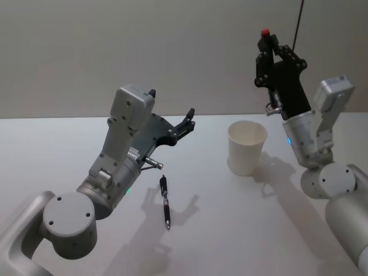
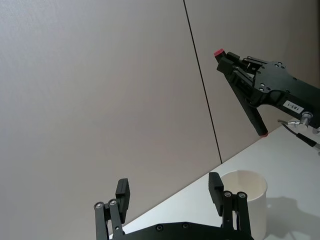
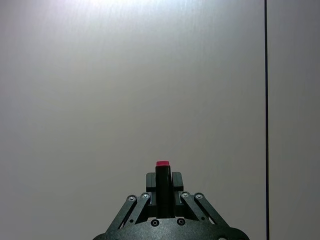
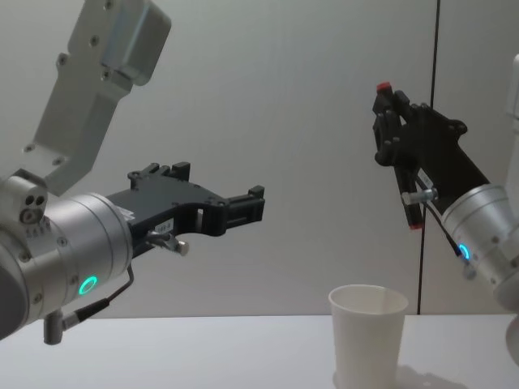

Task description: Place the pen into the pen holder.

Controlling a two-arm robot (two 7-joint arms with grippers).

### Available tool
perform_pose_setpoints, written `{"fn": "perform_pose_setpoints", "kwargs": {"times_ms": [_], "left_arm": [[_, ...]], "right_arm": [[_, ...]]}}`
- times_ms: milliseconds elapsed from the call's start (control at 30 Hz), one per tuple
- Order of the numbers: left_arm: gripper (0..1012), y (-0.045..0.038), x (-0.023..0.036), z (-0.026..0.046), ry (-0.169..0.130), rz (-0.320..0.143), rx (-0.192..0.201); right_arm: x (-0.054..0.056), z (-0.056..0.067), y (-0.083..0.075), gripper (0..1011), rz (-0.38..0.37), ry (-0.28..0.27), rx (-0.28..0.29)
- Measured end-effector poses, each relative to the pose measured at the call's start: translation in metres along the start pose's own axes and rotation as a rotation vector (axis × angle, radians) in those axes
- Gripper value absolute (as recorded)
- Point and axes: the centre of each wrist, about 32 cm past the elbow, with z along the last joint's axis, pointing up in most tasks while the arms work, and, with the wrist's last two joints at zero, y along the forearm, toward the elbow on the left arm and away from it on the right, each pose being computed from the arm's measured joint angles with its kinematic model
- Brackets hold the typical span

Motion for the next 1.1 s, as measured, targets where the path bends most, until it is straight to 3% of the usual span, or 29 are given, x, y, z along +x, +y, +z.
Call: {"fn": "perform_pose_setpoints", "kwargs": {"times_ms": [567,1100], "left_arm": [[1004,0.0,0.0,0.0,0.0,0.0,0.0],[1004,0.0,0.0,0.0,0.0,0.0,0.0]], "right_arm": [[0.002,-0.016,-0.008,172,-0.016,0.032,-0.004],[-0.007,-0.027,-0.018,172,-0.018,0.077,-0.04]]}}
